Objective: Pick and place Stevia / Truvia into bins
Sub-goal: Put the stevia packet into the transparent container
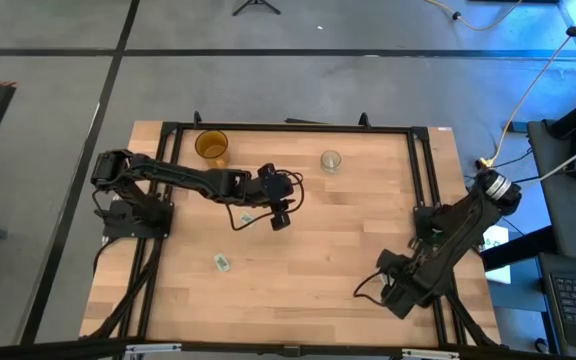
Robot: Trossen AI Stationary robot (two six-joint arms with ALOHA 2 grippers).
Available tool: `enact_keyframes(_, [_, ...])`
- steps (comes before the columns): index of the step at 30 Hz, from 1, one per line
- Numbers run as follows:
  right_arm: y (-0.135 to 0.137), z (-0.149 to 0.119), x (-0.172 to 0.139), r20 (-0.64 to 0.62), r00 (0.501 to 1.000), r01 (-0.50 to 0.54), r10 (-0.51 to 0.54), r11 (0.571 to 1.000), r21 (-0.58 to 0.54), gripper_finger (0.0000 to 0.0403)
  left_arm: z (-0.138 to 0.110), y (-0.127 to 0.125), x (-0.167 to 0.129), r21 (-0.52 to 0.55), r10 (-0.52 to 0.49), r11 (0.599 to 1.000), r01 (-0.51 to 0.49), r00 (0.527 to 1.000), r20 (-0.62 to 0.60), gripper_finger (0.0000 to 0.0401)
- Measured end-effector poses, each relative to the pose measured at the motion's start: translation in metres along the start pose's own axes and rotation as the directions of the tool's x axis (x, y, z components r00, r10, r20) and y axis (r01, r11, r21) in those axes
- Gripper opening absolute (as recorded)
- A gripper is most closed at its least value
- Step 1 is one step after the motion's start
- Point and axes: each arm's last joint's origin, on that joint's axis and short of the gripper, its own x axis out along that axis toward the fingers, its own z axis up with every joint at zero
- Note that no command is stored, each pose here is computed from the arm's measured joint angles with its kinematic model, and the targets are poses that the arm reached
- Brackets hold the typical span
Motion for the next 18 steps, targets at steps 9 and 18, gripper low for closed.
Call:
enact_keyframes(9, [0.0081, 0.0003, 0.0071, -0.008, 1.0, 0.003, -0.003, 1.0, -0.003, 0.0005, -0.0001, -0.0001, 0.0, 0.0, -0.001, 1.0, 0.001, 1.0, 0.0, 0.0102])
enact_keyframes(18, [0.0088, 0.0004, 0.007, -0.008, 1.0, -0.005, 0.005, 0.999, -0.051, 0.0055, -0.0001, -0.0001, 0.0, 0.0, -0.001, 1.0, 0.001, 1.0, 0.0, 0.0102])
